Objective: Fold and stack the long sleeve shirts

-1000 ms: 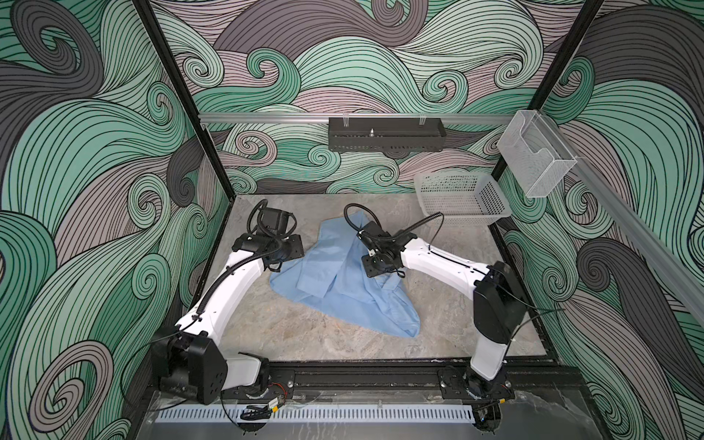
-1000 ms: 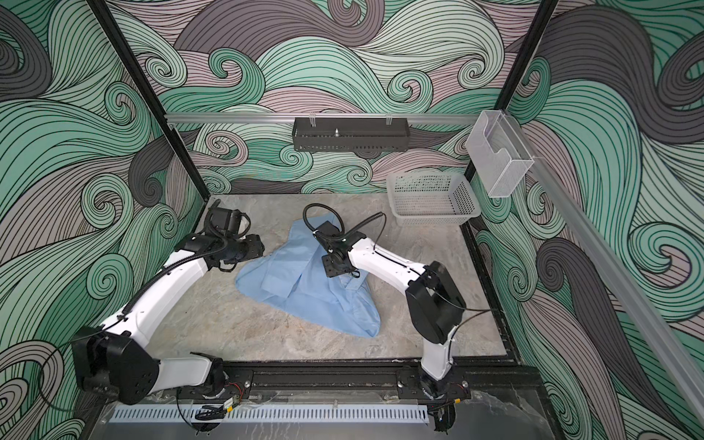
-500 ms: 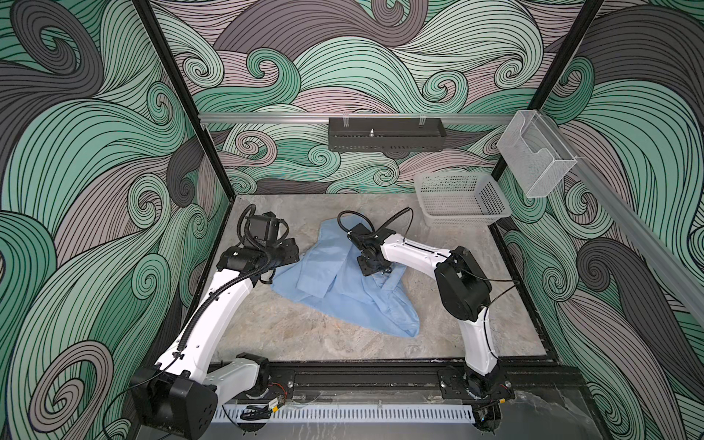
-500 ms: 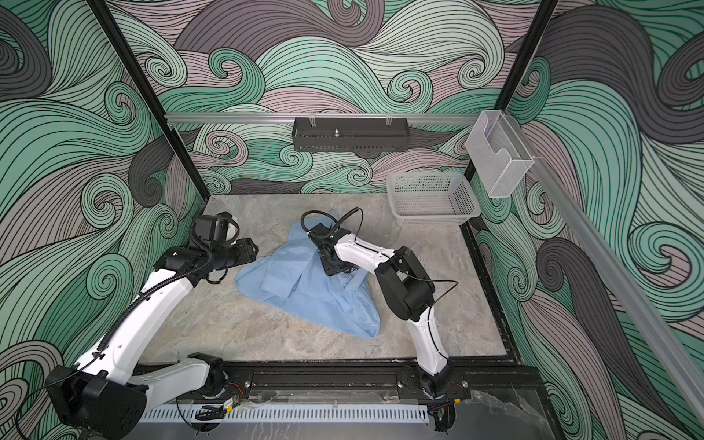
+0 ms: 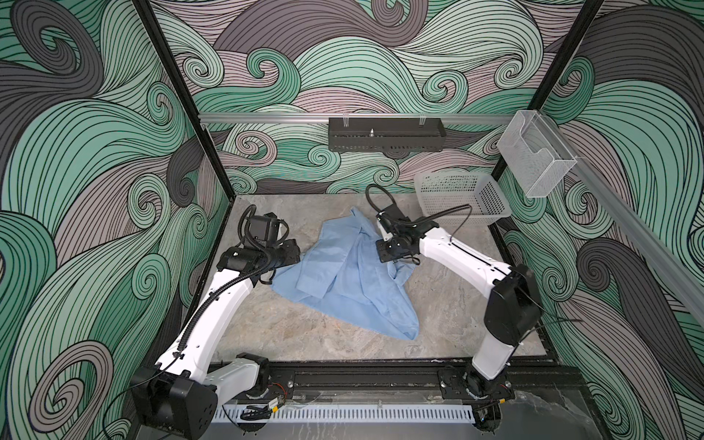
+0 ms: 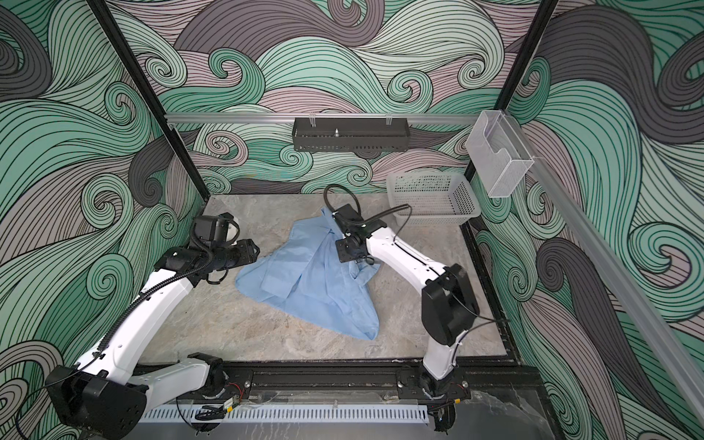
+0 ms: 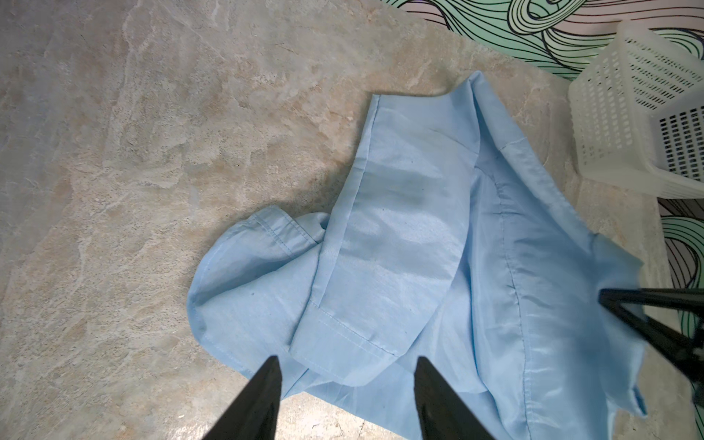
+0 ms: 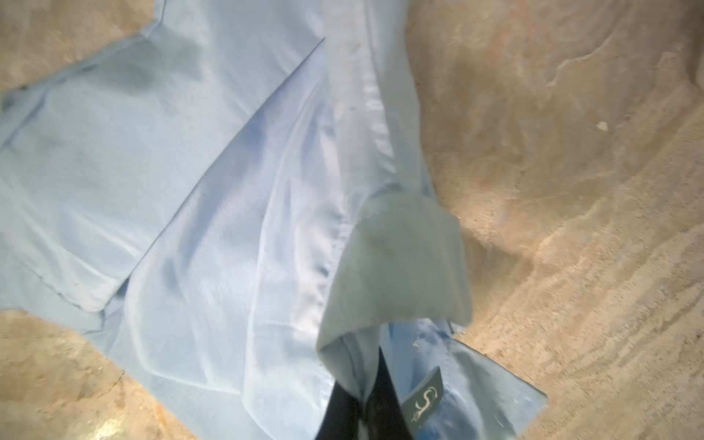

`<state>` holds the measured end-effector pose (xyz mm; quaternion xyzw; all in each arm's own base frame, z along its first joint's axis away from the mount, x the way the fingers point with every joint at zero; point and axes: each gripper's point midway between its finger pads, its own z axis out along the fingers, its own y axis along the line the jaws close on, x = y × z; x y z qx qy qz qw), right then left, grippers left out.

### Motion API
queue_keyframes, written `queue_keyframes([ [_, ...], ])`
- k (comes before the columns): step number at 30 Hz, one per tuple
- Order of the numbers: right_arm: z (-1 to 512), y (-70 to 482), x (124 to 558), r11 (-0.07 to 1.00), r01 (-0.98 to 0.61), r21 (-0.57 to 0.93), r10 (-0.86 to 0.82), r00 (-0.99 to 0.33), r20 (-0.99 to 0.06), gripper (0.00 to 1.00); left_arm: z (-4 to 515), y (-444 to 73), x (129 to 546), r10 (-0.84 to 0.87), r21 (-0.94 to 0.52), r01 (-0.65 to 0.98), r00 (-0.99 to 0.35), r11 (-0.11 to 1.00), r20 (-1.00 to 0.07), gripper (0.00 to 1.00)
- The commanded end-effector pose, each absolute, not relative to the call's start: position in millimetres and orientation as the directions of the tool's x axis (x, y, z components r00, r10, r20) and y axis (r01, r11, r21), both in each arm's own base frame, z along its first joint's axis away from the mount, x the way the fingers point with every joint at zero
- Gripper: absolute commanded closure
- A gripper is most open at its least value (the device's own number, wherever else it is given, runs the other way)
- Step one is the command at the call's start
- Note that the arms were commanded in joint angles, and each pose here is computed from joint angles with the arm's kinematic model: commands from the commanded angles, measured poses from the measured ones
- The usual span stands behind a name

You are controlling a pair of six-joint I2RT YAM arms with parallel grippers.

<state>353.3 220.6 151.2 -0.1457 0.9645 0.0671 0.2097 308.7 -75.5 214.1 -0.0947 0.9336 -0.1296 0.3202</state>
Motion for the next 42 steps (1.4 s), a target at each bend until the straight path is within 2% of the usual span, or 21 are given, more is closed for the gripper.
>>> queue_keyframes([
  [1,128.0,185.1,341.7,0.953,-0.283,0.103,-0.237,-0.916,-0.322,1.00,197.8,-85.2,308.0,-0.252,-0.336,-0.078,-0.819,0.939,-0.516,0.42],
  [7,83.5,128.8,346.1,0.977,-0.208,0.051,-0.193,-0.958,-0.212,1.00,169.4,-95.3,308.9,-0.238,-0.346,-0.091,-0.880,0.934,-0.410,0.43],
  [13,52.8,72.5,347.9,0.994,-0.059,-0.090,-0.072,-0.987,-0.145,0.96,139.8,-108.7,301.5,-0.201,-0.330,-0.101,-0.938,0.938,-0.282,0.43],
  [15,51.6,56.5,346.1,0.991,-0.005,-0.133,-0.024,-0.989,-0.145,0.77,133.3,-113.5,298.9,-0.195,-0.331,-0.099,-0.942,0.938,-0.273,0.42],
  [16,53.1,52.9,344.8,0.991,0.013,-0.137,-0.008,-0.989,-0.150,0.70,128.9,-115.9,296.3,-0.194,-0.331,-0.100,-0.945,0.938,-0.263,0.40],
  [18,60.7,56.7,342.4,0.993,0.026,-0.114,0.006,-0.986,-0.167,0.50,119.2,-118.1,289.8,-0.193,-0.322,-0.109,-0.951,0.940,-0.242,0.36],
  [23,91.8,83.0,334.3,0.997,-0.022,-0.070,-0.038,-0.973,-0.229,0.34,97.3,-126.4,275.2,-0.191,-0.322,-0.117,-0.959,0.940,-0.209,0.33],
  [29,117.3,111.3,324.7,0.997,-0.077,-0.016,-0.078,-0.955,-0.286,0.33,68.7,-139.7,274.9,-0.185,-0.286,-0.127,-0.965,0.950,-0.186,0.33],
  [36,127.0,121.7,315.8,0.995,-0.103,0.017,-0.093,-0.948,-0.306,0.33,49.9,-132.6,285.2,-0.191,-0.209,-0.153,-0.966,0.966,-0.173,0.35],
  [42,127.7,122.7,308.0,0.993,-0.111,0.034,-0.096,-0.948,-0.305,0.32,43.9,-132.3,283.2,-0.231,-0.232,-0.185,-0.954,0.955,-0.190,0.35],
])
